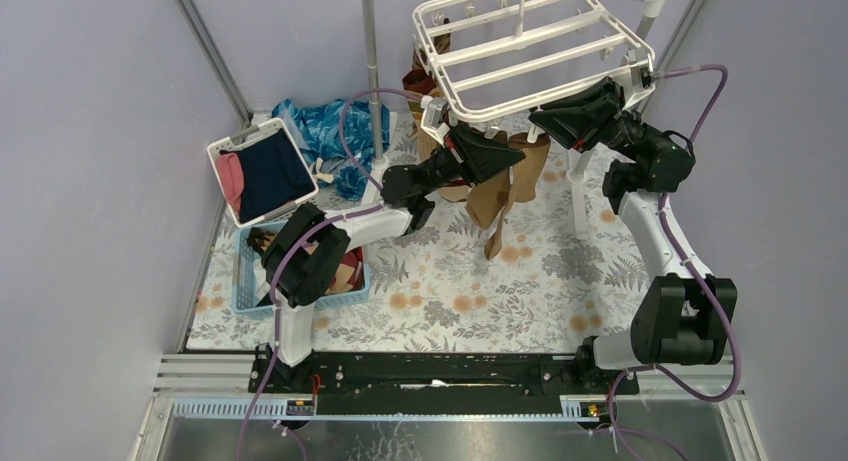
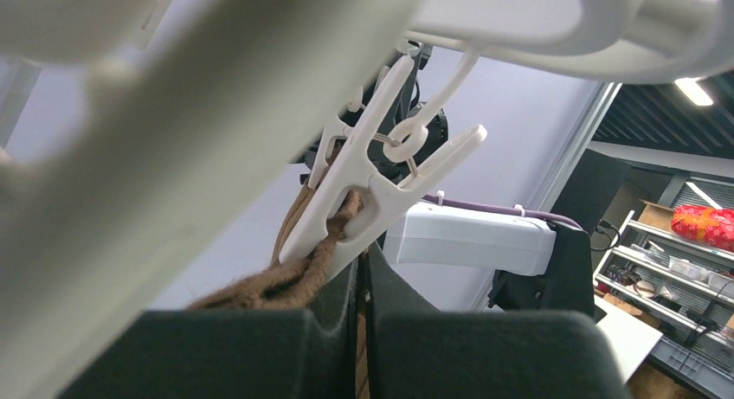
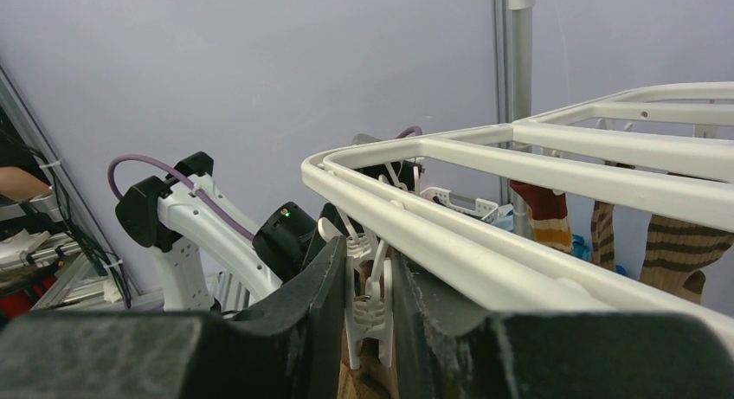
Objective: Clip the socks to the hanger
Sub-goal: Clamp the sock onto the hanger.
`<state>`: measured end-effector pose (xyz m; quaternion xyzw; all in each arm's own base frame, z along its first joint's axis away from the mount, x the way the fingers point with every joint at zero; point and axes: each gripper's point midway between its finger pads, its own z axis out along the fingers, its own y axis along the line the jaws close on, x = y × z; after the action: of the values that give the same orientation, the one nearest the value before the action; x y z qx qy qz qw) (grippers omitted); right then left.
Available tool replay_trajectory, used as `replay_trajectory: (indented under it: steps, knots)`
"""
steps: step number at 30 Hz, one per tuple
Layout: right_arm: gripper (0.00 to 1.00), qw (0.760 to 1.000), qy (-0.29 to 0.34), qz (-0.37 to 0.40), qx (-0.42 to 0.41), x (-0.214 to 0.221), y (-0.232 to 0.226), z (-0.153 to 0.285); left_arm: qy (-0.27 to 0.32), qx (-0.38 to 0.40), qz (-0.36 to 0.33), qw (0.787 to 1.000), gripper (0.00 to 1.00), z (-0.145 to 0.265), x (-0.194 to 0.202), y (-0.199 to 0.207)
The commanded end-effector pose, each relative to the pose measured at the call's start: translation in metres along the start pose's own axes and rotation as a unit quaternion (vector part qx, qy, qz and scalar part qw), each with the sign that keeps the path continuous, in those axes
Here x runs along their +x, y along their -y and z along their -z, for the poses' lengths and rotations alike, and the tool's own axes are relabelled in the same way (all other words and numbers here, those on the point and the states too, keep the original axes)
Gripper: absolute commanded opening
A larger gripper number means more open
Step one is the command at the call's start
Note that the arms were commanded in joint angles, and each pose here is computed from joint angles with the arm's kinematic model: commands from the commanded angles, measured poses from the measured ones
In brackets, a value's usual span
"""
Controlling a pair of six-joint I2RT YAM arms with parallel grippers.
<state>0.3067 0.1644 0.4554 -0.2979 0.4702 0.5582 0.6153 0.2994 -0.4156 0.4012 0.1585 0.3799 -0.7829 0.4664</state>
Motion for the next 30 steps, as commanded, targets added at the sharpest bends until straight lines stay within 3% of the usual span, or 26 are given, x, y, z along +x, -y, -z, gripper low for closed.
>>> replay_trajectory:
  steps: [1,30]
  knots:
    - [0.12,0.996,-0.069,0.014,-0.055,0.016,-0.027,0.002,0.016,0.048,-0.037,0.998,0.0,-0.006,-0.016,0.021]
    - [0.15,0.995,-0.081,-0.007,-0.053,0.023,-0.018,0.002,0.027,0.062,-0.049,0.997,0.0,-0.015,-0.031,0.022]
